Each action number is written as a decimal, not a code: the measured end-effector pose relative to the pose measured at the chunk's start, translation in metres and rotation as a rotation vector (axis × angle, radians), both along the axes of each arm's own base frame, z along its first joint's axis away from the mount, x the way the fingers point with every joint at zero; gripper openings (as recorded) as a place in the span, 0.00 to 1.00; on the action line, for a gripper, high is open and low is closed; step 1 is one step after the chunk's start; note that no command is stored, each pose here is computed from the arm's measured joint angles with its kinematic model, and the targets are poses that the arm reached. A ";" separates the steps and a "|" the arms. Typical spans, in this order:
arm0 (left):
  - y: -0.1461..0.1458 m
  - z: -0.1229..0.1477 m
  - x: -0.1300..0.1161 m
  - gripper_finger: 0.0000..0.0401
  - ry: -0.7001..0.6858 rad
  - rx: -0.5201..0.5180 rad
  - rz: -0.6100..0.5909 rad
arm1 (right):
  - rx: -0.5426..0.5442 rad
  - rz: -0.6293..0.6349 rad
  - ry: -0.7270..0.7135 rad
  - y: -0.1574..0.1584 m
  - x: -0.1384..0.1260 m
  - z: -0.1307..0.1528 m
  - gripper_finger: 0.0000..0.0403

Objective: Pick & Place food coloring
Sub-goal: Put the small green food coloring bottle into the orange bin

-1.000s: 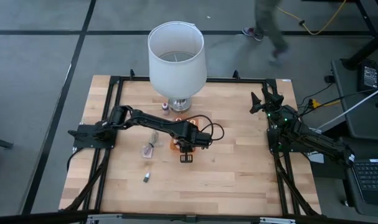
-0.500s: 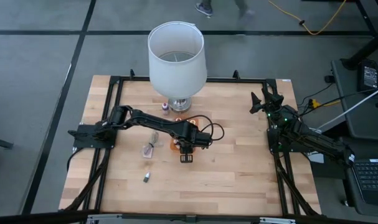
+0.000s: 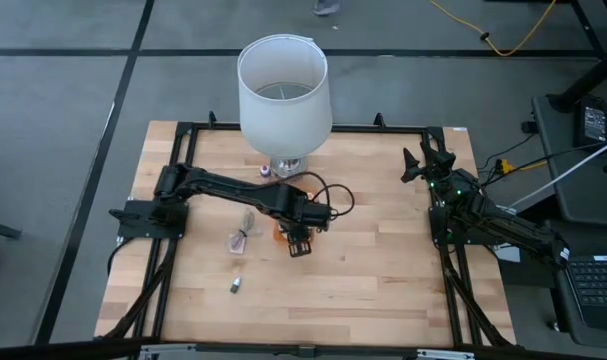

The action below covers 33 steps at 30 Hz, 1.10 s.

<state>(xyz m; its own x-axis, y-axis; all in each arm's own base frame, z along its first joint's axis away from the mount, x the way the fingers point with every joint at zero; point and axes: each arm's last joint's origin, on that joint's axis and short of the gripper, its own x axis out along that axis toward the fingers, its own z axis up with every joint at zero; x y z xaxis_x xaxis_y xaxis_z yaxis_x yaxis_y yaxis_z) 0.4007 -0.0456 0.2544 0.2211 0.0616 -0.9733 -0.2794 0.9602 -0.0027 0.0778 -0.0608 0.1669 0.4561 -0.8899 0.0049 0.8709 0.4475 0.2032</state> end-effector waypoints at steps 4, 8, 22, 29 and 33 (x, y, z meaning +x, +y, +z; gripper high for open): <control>-0.010 0.017 -0.010 0.44 -0.031 -0.023 0.047 | 0.000 0.000 -0.001 0.000 0.000 0.000 0.80; -0.029 0.028 -0.022 0.50 -0.033 -0.045 0.082 | 0.000 0.000 0.000 0.000 0.000 0.000 0.80; -0.091 0.008 -0.100 0.62 0.050 -0.086 0.202 | 0.000 0.000 0.000 0.000 0.000 0.000 0.80; -0.101 -0.015 -0.123 0.60 0.131 -0.167 0.395 | 0.000 0.000 -0.001 0.000 0.000 0.000 0.80; -0.094 -0.033 -0.127 0.60 0.260 -0.272 0.490 | 0.000 0.000 0.000 0.000 0.000 0.000 0.80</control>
<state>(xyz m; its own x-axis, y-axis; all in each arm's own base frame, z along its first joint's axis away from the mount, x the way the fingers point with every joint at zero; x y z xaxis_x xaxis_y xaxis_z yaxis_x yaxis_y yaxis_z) 0.2740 -0.1397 0.2216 -0.0163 -0.1623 -0.9866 -0.7124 0.6943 -0.1024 0.0778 -0.0608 0.1670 0.4562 -0.8898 0.0053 0.8708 0.4477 0.2034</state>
